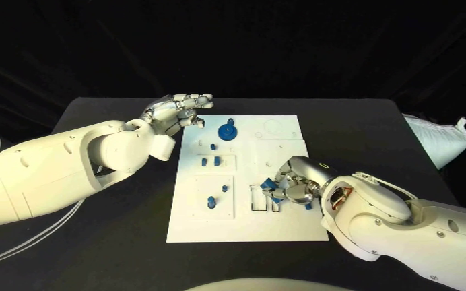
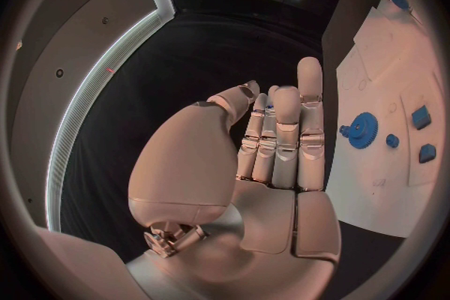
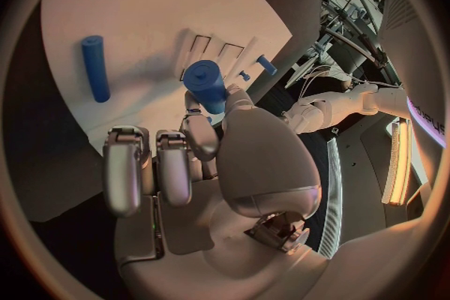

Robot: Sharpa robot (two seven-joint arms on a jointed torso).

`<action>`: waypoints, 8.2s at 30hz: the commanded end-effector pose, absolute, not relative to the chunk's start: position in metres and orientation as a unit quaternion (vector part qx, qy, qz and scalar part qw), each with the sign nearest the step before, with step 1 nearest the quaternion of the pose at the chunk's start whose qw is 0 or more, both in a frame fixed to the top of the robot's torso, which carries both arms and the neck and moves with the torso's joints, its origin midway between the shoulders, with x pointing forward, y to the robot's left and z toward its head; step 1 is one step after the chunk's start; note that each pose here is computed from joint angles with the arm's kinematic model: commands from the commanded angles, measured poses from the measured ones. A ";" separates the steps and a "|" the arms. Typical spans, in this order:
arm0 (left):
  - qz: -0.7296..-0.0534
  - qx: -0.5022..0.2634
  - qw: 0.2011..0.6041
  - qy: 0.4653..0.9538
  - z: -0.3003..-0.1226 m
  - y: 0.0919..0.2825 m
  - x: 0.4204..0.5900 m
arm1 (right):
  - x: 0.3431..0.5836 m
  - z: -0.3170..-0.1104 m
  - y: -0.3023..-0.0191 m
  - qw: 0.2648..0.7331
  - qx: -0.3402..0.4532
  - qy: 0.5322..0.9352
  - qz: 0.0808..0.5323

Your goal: Assemble the parts on the task board

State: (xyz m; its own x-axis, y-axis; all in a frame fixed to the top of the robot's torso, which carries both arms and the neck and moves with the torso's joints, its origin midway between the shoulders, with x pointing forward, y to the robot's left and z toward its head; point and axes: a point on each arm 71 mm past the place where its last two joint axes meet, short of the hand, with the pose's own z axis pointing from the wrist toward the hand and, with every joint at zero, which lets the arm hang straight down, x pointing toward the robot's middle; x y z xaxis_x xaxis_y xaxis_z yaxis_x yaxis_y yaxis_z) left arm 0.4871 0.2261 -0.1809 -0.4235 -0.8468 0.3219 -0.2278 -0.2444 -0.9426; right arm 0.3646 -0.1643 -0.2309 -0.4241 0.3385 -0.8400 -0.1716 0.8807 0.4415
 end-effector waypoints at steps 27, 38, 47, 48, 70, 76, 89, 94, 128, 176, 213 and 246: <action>-0.636 -0.470 0.239 0.564 -0.179 0.223 0.485 | 0.366 -0.240 -0.147 0.516 0.006 0.827 0.222; -0.635 -0.470 0.239 0.564 -0.179 0.224 0.485 | 0.369 -0.236 -0.148 0.543 -0.002 0.811 0.219; -0.635 -0.470 0.239 0.564 -0.179 0.225 0.485 | 0.364 -0.230 -0.149 0.556 -0.003 0.799 0.230; -0.635 -0.470 0.239 0.564 -0.179 0.225 0.485 | 0.363 -0.230 -0.149 0.555 -0.004 0.799 0.231; -0.634 -0.470 0.239 0.565 -0.180 0.225 0.486 | 0.365 -0.240 -0.147 0.538 -0.016 0.813 0.222; -0.634 -0.471 0.238 0.565 -0.180 0.226 0.486 | 0.362 -0.234 -0.153 0.554 0.008 0.797 0.240; -0.633 -0.471 0.238 0.566 -0.180 0.226 0.485 | 0.355 -0.216 -0.214 0.554 0.059 0.797 0.233; -0.634 -0.471 0.238 0.566 -0.180 0.226 0.484 | 0.356 -0.220 -0.235 0.560 0.043 0.804 0.194; -0.635 -0.470 0.235 0.567 -0.180 0.225 0.483 | 0.356 -0.254 -0.231 0.544 -0.054 0.830 0.110; -0.636 -0.463 0.235 0.571 -0.180 0.222 0.482 | 0.349 -0.242 -0.206 0.555 0.126 0.793 0.219; -0.638 -0.454 0.229 0.578 -0.179 0.217 0.479 | 0.355 -0.258 -0.184 0.496 0.125 0.830 0.220; -0.638 -0.453 0.226 0.581 -0.179 0.216 0.479 | 0.357 -0.259 -0.177 0.499 0.097 0.833 0.217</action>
